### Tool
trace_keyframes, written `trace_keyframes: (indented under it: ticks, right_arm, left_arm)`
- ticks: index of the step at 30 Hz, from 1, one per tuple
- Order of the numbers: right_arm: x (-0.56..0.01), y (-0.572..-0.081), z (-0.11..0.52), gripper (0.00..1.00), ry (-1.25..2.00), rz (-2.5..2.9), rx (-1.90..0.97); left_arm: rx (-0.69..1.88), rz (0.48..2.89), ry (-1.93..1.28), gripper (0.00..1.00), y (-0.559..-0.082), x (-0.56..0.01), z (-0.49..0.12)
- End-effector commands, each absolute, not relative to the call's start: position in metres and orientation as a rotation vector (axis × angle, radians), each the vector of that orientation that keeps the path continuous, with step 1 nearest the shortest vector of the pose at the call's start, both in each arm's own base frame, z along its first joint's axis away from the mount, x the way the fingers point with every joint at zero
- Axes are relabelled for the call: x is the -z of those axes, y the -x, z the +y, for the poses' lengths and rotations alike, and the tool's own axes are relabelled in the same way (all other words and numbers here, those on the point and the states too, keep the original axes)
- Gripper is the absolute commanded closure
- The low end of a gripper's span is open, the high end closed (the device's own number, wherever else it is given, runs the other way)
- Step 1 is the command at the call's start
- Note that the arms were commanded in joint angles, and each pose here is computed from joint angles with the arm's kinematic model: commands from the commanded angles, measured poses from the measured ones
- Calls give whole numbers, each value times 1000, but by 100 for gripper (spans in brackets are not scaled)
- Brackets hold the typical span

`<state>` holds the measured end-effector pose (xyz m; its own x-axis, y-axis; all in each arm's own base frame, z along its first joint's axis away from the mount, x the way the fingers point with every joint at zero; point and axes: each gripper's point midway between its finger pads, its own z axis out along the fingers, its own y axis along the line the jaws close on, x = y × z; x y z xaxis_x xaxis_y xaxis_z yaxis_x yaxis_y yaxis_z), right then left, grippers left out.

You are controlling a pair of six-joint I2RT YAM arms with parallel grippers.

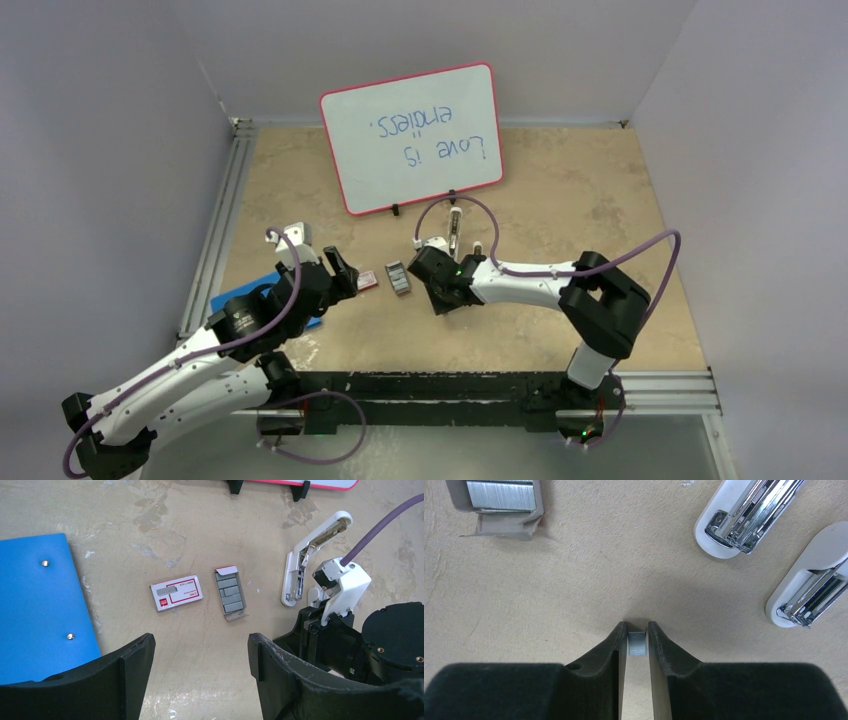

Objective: Load the staples into the stapler

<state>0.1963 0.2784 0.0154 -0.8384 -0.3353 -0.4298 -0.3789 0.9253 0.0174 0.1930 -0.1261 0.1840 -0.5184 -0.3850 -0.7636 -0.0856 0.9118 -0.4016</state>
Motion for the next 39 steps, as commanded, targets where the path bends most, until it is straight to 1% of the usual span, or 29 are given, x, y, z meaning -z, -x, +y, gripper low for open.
trace_keyframes:
  ticks: [1, 5, 9, 15, 21, 25, 30, 39]
  right_arm:
    - [-20, -192, 272, 76, 505, 2676, -91]
    - [-21, -193, 273, 82, 490, 2672, -96]
    - [-32, -200, 275, 84, 425, 2633, -108]
    - [-63, -217, 283, 84, 252, 2549, -158]
    - [-100, -254, 281, 83, 36, 2389, -139]
    - [-114, -279, 273, 82, -103, 2312, -137]
    - [-115, -296, 259, 81, -229, 2270, -118]
    - [-103, -314, 252, 81, -344, 2244, -100]
  left_arm:
    - [410, 2076, 361, 31, -197, -189, -128]
    - [410, 2077, 360, 31, -197, -189, -128]
    - [413, 2079, 359, 32, -197, -189, -129]
    - [417, 2080, 354, 31, -197, -188, -131]
    - [421, 2095, 339, 31, -197, -185, -135]
    - [440, 2111, 329, 32, -197, -180, -141]
    - [476, 2128, 326, 32, -196, -172, -150]
    - [451, 2149, 273, 32, -202, -163, -160]
